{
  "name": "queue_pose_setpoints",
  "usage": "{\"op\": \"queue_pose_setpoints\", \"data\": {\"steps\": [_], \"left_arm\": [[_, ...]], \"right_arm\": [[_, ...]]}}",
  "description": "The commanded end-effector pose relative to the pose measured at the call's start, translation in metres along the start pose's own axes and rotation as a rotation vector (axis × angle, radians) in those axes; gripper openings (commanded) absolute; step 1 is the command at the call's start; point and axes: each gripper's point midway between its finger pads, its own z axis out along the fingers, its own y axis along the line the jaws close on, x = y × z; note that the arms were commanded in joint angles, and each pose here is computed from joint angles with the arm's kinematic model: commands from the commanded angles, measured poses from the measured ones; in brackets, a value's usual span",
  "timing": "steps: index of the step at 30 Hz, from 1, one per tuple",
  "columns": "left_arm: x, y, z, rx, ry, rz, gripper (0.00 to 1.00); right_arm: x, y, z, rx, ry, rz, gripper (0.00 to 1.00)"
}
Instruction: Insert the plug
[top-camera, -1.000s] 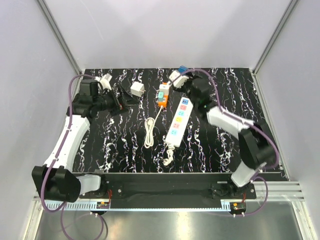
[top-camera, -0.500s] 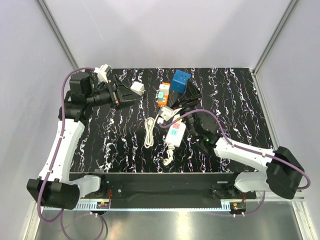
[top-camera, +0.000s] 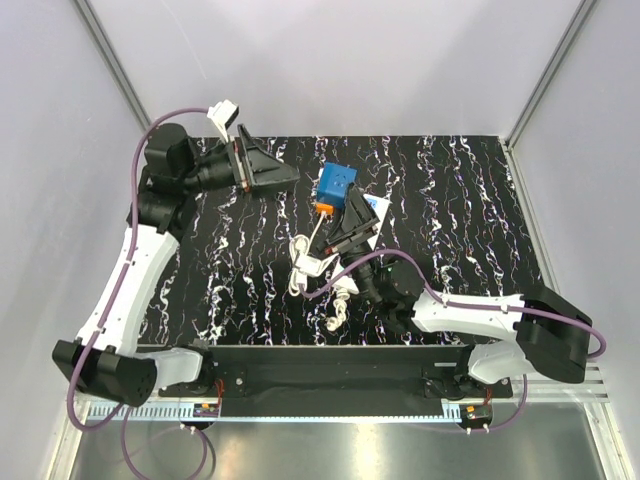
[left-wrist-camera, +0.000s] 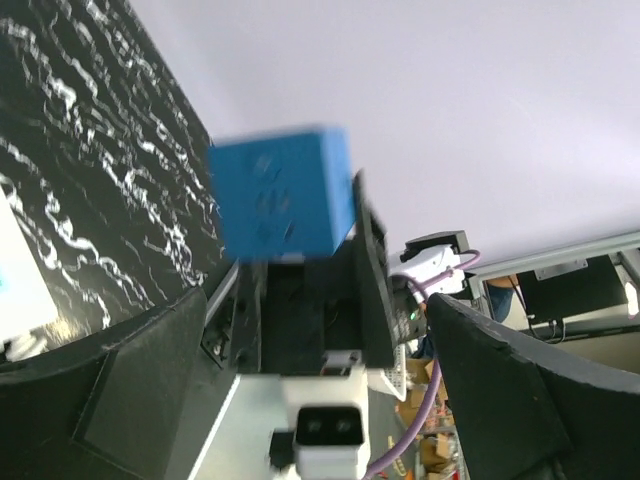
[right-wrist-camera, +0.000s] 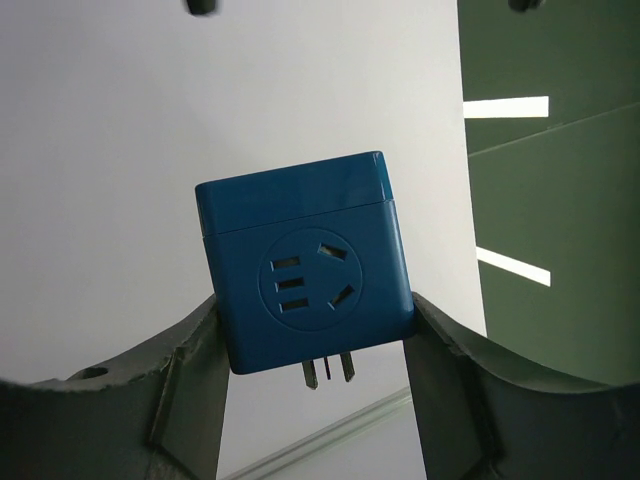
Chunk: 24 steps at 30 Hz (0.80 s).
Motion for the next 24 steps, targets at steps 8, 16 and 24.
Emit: {"op": "queue_pose_setpoints", "data": {"steps": [8, 16, 24], "left_arm": [[-0.002, -0.007, 0.032, 0.043, 0.073, 0.123, 0.96], [0.007, 0.011, 0.044, 0.007, 0.102, 0.086, 0.96], [0.018, 0.0, 0.05, 0.07, 0.115, 0.044, 0.88]], "right_arm": [[0.0, -0.049, -0.009, 0.15, 0.014, 0.059, 0.0], [-0.003, -0.048, -0.009, 0.155, 0.015, 0.066, 0.0], [-0.011, -0.044, -0.007, 0.166, 0.003, 0.071, 0.0]]}}
